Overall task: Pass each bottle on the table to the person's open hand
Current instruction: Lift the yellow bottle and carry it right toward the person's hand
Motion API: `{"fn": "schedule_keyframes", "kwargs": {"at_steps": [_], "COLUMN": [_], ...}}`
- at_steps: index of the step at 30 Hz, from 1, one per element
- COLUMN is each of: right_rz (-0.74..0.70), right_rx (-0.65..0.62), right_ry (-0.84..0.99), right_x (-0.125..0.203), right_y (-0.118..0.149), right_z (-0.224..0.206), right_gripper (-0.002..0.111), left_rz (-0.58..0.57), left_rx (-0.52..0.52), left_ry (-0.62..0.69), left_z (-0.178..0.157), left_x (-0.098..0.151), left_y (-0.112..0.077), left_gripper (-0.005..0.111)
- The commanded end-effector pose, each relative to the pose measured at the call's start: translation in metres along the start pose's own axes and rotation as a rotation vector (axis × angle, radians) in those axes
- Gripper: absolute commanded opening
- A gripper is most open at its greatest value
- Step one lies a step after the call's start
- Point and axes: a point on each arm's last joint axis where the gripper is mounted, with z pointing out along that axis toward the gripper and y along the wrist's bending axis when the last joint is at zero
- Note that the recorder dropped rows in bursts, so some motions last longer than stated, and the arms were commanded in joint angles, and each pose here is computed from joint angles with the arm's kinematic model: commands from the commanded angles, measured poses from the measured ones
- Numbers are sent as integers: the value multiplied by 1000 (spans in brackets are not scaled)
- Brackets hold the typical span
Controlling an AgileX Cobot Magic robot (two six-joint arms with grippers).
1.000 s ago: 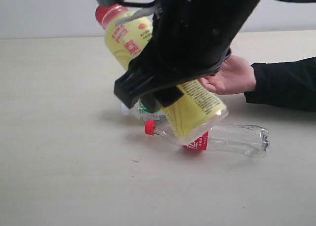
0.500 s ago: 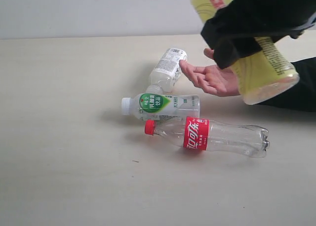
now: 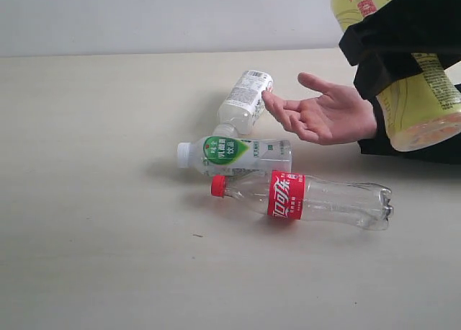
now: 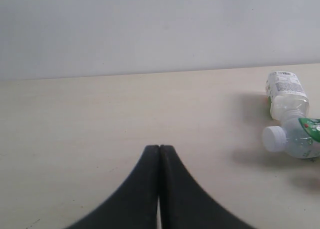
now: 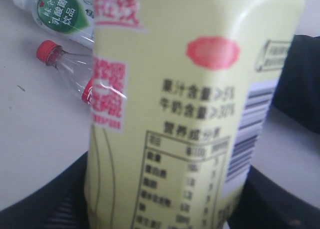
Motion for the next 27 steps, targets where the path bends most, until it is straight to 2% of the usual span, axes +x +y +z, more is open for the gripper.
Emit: {"fn": "schedule_keyframes", "kwargs": {"at_steps": [1,6,11,18,27], "right_rz": [24,51,83,122,120], "right_rx": [25,42,33,26,-35], "right_ry": [11,155,265,270,211], "right_x": [-9,-18,-24,-39,-73], "right_y": [-1,-4,-19,-38,-34], "right_z": [14,55,94,125,142], "right_gripper": [0,0,0,0,0], "left_rz": [5,5,5,5,5], "left_rx": [-2,-2,-2,-2,-2], "left_ry": [-9,-9,-9,-9,-9], "left_z": [0,0,0,0,0], "left_x": [0,0,0,0,0], "left_y": [0,0,0,0,0], "left_gripper": [0,0,0,0,0]}}
